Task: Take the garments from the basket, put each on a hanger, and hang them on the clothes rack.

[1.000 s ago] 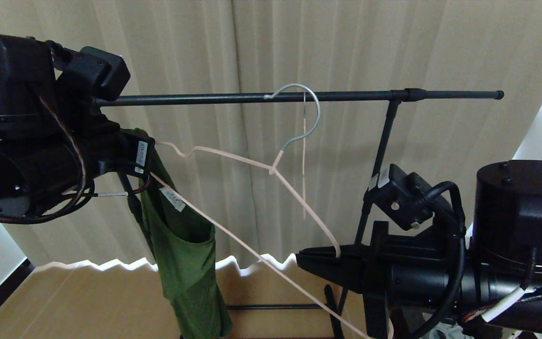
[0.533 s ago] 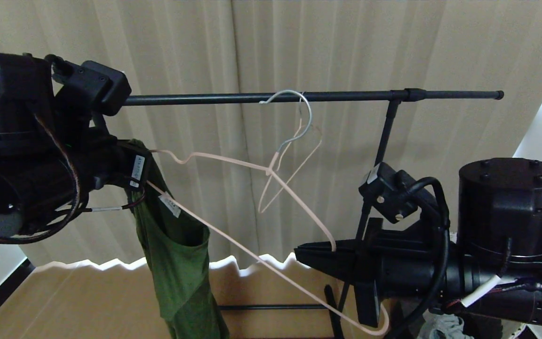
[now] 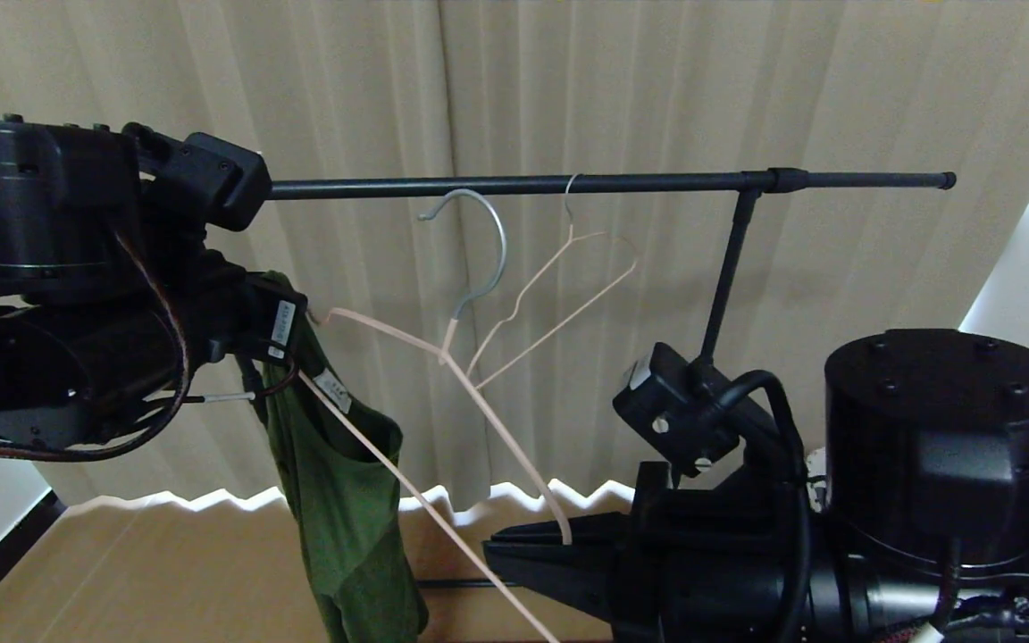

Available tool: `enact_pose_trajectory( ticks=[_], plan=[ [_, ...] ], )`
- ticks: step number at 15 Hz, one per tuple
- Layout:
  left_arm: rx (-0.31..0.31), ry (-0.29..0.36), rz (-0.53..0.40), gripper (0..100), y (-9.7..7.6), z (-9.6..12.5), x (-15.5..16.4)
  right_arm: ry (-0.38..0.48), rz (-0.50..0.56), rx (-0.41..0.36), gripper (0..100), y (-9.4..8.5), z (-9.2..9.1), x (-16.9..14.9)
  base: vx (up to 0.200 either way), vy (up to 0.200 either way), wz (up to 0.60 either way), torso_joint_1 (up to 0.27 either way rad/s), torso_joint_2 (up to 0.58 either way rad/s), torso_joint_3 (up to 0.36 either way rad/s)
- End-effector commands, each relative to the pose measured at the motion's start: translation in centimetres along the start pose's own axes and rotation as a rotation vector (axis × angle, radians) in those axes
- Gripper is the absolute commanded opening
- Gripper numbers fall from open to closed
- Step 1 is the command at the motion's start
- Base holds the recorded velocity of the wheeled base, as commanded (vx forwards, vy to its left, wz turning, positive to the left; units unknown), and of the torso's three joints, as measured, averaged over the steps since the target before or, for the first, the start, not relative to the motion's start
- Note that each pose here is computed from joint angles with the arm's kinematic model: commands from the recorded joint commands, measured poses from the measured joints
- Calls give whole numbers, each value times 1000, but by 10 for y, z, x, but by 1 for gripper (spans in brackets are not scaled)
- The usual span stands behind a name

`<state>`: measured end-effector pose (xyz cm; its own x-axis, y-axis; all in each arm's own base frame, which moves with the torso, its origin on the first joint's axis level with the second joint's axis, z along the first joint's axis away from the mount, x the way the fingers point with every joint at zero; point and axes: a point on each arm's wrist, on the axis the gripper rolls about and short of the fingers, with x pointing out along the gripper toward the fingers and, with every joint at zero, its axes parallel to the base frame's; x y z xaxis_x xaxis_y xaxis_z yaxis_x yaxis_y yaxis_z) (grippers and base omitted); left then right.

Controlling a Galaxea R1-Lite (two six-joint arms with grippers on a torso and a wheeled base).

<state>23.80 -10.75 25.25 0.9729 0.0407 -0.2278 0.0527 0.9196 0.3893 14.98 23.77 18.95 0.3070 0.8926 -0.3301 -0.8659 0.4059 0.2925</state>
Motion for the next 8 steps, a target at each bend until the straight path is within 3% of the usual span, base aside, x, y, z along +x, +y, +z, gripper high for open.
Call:
enact_pose_trajectory(
  ticks=[1, 4, 8],
  plan=[
    [1, 2, -2, 0, -1, 0, 2, 14, -10, 15, 0, -5, -1, 10, 0, 0, 0, 0, 0, 0],
    [-4, -17, -7, 0, -1, 4, -3, 2, -30, 72, 0, -11, 4, 15, 0, 0, 0, 0, 0, 0],
    [-7, -66, -40, 0, -9, 12, -21, -14, -50, 77, 0, -19, 11, 23, 0, 0, 0, 0, 0, 0]
  ],
)
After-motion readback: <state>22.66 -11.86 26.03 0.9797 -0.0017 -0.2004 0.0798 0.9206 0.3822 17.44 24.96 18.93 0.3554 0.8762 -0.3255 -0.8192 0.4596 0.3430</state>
